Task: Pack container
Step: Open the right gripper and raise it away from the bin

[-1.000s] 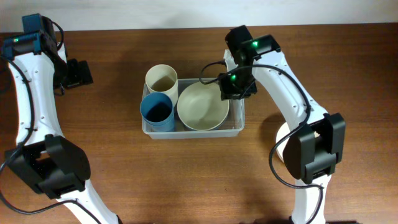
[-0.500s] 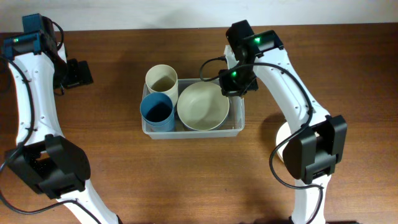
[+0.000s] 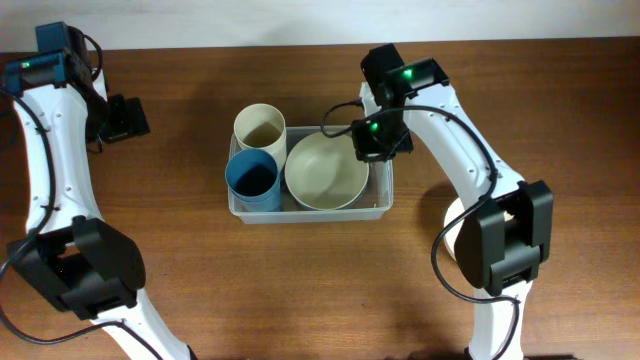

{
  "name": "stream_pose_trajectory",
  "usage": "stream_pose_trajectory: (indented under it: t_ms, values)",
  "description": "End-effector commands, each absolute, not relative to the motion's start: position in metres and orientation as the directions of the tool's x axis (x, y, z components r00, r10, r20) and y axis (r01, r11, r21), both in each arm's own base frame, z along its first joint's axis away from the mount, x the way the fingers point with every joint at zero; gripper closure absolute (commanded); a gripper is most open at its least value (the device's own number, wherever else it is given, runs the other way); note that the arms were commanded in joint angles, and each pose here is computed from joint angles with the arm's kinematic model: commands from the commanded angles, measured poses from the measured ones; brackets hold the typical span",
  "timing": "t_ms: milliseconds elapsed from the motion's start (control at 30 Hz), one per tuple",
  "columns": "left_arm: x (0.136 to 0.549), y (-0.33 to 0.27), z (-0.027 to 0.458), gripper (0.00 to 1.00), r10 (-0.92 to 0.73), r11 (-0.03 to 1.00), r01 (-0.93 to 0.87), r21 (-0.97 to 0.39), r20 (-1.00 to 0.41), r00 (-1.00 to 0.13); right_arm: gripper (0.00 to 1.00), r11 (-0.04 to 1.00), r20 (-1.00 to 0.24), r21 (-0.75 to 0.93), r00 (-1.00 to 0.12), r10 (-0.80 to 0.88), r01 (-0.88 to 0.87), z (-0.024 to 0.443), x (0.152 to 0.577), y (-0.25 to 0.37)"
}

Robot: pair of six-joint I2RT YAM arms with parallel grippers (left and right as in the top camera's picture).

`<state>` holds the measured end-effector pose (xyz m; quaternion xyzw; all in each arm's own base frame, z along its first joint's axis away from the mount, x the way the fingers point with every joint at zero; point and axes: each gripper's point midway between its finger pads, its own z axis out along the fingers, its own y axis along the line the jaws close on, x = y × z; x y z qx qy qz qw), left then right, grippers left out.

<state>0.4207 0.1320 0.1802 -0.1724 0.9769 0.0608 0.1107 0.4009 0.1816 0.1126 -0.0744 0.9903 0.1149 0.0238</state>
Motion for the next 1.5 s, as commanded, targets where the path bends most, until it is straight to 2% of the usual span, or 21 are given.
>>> stream_pose_trajectory:
  t_ms: [0,500,633,733,767,833,900,1100,1233,1333,1467]
  values:
    - [0.423,0.132,0.186,0.0,-0.333,0.931,-0.36,0.066,-0.254,-0.908,0.96,0.967,-0.044,0.21,-0.99,-0.135,-0.141,0.1,0.398,0.181]
    - [0.423,0.132,0.186,0.0,-0.333,0.93,-0.36,0.067,-0.254,-0.908,0.96,0.967,-0.037,0.211,-0.99,-0.135,-0.14,0.085,0.396,0.181]
    - [0.423,0.132,0.186,0.0,-0.333,0.93,-0.36,0.067,-0.254,-0.908,0.96,0.965,-0.065,0.221,-0.989,-0.131,-0.142,0.106,0.403,0.181]
    - [0.423,0.132,0.186,0.0,-0.333,0.93,-0.36,0.067,-0.254,-0.908,0.96,0.962,-0.104,0.226,-0.985,-0.134,-0.155,0.136,0.41,0.181]
    - [0.423,0.132,0.186,0.0,-0.333,0.931,-0.36,0.066,-0.254,-0.908,0.96,0.961,-0.136,0.222,-0.981,-0.136,-0.164,0.159,0.414,0.178]
    - [0.423,0.132,0.186,0.0,-0.333,0.93,-0.36,0.067,-0.254,-0.908,0.91,0.965,-0.172,0.21,-0.977,-0.122,-0.157,0.183,0.418,0.17]
    - [0.423,0.132,0.186,0.0,-0.333,0.93,-0.36,0.067,-0.254,-0.908,0.8,0.969,-0.204,0.204,-0.974,-0.098,-0.14,0.206,0.421,0.159]
    - [0.423,0.132,0.186,0.0,-0.333,0.93,-0.36,0.067,-0.254,-0.908,0.71,0.982,-0.206,0.18,-0.978,-0.021,-0.058,0.241,0.413,0.115]
    - [0.423,0.132,0.186,0.0,-0.333,0.93,-0.36,0.067,-0.254,-0.908,0.66,0.982,-0.268,0.187,-0.963,0.012,-0.04,0.267,0.409,0.095]
    - [0.423,0.132,0.186,0.0,-0.333,0.93,-0.36,0.067,-0.254,-0.908,0.56,0.987,-0.328,0.158,-0.944,0.041,-0.012,0.29,0.402,0.076]
    - [0.423,0.132,0.186,0.0,-0.333,0.93,-0.36,0.067,-0.254,-0.908,0.47,0.994,-0.379,0.09,-0.921,0.094,0.065,0.315,0.371,0.037]
